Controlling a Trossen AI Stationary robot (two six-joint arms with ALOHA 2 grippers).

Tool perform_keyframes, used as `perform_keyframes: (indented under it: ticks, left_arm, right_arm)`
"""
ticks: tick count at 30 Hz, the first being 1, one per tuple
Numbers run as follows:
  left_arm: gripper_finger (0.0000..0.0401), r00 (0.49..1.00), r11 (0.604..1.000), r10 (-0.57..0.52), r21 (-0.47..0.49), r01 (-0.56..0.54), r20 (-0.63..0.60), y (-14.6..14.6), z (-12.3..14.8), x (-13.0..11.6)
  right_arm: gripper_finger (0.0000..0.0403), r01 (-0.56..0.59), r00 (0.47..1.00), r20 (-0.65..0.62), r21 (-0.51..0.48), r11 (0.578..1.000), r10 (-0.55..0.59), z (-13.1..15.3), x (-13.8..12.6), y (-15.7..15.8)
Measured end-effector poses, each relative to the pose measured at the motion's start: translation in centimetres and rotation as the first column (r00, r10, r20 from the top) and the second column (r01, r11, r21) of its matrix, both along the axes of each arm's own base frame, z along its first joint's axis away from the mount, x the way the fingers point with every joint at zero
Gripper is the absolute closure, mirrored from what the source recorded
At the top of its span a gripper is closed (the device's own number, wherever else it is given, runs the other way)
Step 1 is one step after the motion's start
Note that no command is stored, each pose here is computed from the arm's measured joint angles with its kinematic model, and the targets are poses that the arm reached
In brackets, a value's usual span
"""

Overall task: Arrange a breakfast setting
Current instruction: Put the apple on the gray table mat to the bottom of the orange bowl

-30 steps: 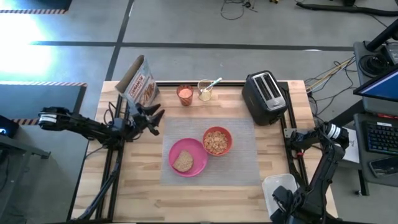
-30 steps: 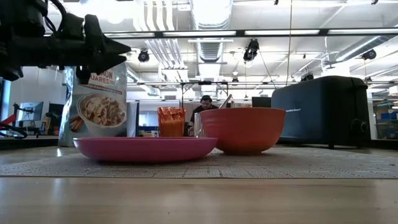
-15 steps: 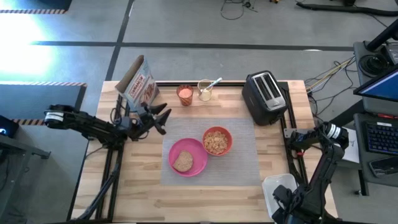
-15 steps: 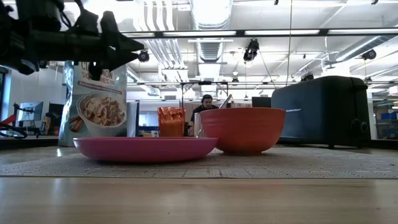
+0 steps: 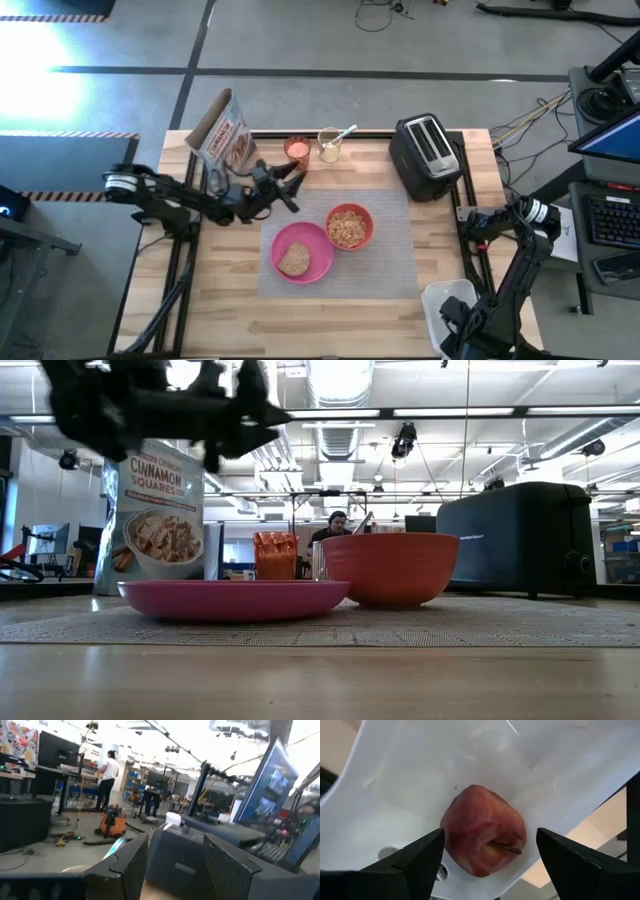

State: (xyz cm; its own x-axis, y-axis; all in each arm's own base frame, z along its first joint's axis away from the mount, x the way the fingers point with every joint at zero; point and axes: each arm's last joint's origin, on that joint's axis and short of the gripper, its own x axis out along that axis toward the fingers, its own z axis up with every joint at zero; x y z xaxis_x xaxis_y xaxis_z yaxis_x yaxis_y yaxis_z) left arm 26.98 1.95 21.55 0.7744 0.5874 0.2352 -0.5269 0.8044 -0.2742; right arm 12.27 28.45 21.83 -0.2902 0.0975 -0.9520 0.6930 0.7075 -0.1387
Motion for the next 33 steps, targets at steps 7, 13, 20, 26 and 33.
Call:
perform_keyframes:
  ticks: [7,13,20,26,33]
  left_arm:
    - [0.0226,0.971,0.999,-0.034,-0.014,0.038,0.238,-0.1,1.2,1.9]
    - [0.0226,0.964,0.997,-0.075,0.017,0.074,0.256,0.2,1.5,-3.0]
    - [0.0226,0.961,0.997,-0.073,0.018,0.07,0.268,0.0,-0.5,-10.8]
    - [0.0226,0.959,1.0,0.016,-0.025,-0.01,0.282,0.1,-1.1,-12.8]
    - [0.0226,0.951,0.999,0.029,-0.031,-0.021,0.307,0.2,-0.4,-12.9]
  right_arm:
    - [0.0094,-0.005,0.999,0.037,-0.025,1.0,0.006,-0.1,0.1,-0.1]
    - [0.0094,0.035,0.998,0.045,-0.033,0.999,-0.034,-0.1,0.1,-0.1]
    - [0.0094,-0.05,0.996,0.066,-0.029,0.998,0.052,-0.1,0.2,-0.2]
    - [0.0094,-0.032,0.997,0.066,-0.031,0.999,0.034,-0.1,0.2,-0.2]
    - [0.0094,-0.002,0.998,0.063,-0.04,0.999,0.005,-0.2,0.2,-0.2]
